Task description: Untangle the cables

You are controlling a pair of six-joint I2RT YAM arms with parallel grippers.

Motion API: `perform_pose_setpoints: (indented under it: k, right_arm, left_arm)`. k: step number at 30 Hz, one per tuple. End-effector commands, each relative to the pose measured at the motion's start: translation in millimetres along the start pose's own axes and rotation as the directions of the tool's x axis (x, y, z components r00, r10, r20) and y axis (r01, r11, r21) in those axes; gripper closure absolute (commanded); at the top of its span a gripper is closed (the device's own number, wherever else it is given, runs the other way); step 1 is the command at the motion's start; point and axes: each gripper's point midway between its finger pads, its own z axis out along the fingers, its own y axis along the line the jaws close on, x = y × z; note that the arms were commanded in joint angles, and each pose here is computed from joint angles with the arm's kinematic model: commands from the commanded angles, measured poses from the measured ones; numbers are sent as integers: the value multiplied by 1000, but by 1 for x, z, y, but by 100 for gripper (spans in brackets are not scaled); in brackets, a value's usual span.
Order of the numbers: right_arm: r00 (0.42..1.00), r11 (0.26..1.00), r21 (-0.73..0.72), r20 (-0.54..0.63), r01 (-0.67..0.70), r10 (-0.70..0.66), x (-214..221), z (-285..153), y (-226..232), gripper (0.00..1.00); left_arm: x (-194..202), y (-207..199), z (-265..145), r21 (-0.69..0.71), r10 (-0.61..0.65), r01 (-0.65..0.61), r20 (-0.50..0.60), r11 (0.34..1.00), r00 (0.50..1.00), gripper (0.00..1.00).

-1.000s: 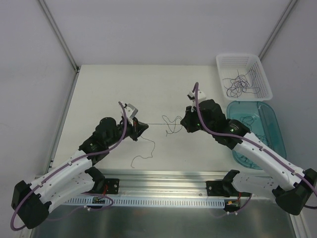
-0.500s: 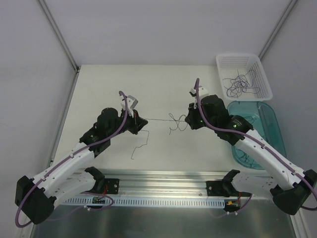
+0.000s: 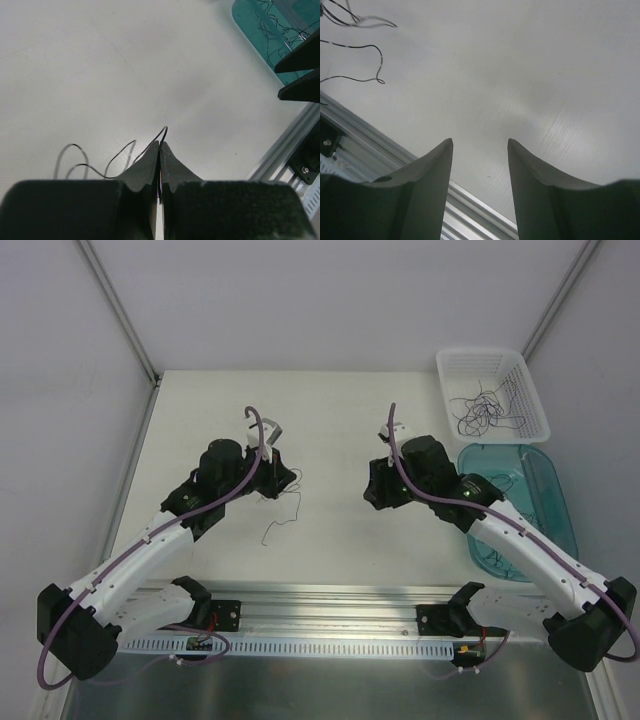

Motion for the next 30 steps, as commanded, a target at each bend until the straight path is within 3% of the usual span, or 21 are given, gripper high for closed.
perform_pose_setpoints:
  k: [1, 5, 9, 12, 20, 25, 30]
  right_arm:
    - [997, 984, -172, 44, -54, 62, -4, 15, 37, 48]
    - [990, 948, -309, 87, -81, 113, -17, 30, 66, 45]
    - [979, 926, -374, 164, -54, 123, -38, 38, 79, 34]
    - [984, 924, -383, 156, -19, 85, -34, 48, 81, 32]
    - [989, 888, -459, 133, 0, 69, -25, 63, 94, 16]
    - [991, 921, -390, 127, 12, 41, -15, 77, 79, 16]
    - [995, 912, -411, 96, 17, 25, -5, 83, 77, 18]
  left_arm:
    - [-6, -17, -4, 80, -6, 7, -19, 997, 1000, 100]
    - [-8, -23, -11, 97, -19, 21, -20, 995, 1000, 100]
    - [-11, -32, -18, 140, -12, 16, -24, 990, 1000, 100]
    - [-14, -42, -21, 189, -14, 21, -38, 982, 999, 100]
    - [-22, -59, -26, 250, -13, 24, -44, 968, 999, 100]
    - [-27, -64, -32, 268, -5, 15, -37, 963, 999, 100]
    - [-30, -72, -36, 305, 4, 9, -41, 952, 999, 100]
